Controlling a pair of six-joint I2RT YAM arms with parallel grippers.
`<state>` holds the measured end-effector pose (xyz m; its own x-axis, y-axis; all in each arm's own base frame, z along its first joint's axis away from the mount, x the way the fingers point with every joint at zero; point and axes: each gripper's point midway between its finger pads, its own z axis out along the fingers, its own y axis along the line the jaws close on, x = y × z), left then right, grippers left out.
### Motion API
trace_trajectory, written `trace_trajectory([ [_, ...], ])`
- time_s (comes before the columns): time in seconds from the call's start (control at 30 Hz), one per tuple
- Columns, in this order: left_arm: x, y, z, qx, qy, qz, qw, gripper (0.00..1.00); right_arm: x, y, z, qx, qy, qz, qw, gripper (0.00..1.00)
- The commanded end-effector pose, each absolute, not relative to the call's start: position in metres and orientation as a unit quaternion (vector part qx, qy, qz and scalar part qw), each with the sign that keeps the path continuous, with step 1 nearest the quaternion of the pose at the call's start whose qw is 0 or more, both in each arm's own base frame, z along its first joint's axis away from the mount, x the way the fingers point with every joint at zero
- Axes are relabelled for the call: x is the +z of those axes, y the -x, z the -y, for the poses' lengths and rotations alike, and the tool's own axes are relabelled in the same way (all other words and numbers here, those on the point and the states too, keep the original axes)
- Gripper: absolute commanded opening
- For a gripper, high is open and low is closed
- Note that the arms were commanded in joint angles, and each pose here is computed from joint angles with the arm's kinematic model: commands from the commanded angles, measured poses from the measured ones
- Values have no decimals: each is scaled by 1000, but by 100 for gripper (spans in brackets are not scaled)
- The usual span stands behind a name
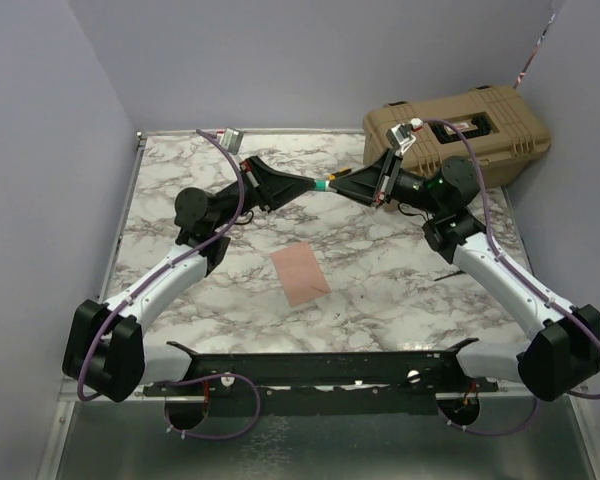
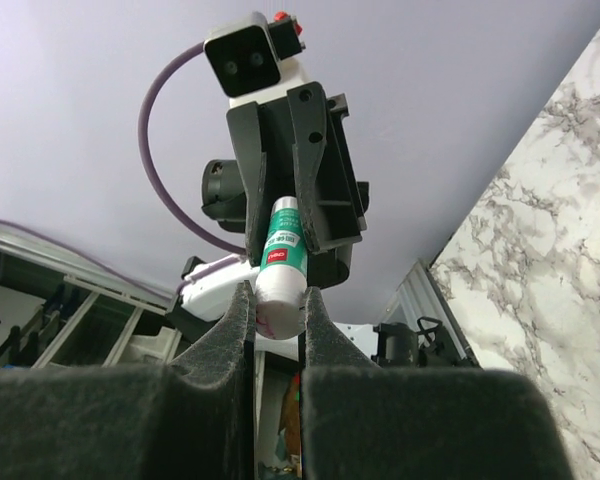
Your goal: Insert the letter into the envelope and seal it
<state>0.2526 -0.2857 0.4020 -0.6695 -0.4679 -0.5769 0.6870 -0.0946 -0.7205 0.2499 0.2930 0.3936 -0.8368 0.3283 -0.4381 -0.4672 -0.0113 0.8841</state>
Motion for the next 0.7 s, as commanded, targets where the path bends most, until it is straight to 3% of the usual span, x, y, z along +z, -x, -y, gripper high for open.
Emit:
trace_trajectory([
  [0.0, 331, -213, 335, -729, -140, -614, 266, 0, 370, -235, -328, 713, 81, -658, 226, 1],
  [0.43, 300, -257, 303, -626, -101, -691, 347, 4, 321, -260, -289, 637, -18, -715, 288, 0],
  [0.5, 288, -258, 302, -614, -95, -705, 341, 22, 307, -261, -282, 617, -41, -728, 297, 0],
  [0.57, 275, -260, 300, -603, -86, -718, 336, 55, 292, -262, -273, 596, -69, -741, 302, 0],
  [0.6, 270, -261, 298, -598, -81, -723, 337, 67, 285, -262, -269, 588, -83, -746, 303, 0],
  [0.67, 257, -264, 294, -578, -72, -737, 344, 81, 270, -263, -261, 571, -118, -754, 302, 0],
])
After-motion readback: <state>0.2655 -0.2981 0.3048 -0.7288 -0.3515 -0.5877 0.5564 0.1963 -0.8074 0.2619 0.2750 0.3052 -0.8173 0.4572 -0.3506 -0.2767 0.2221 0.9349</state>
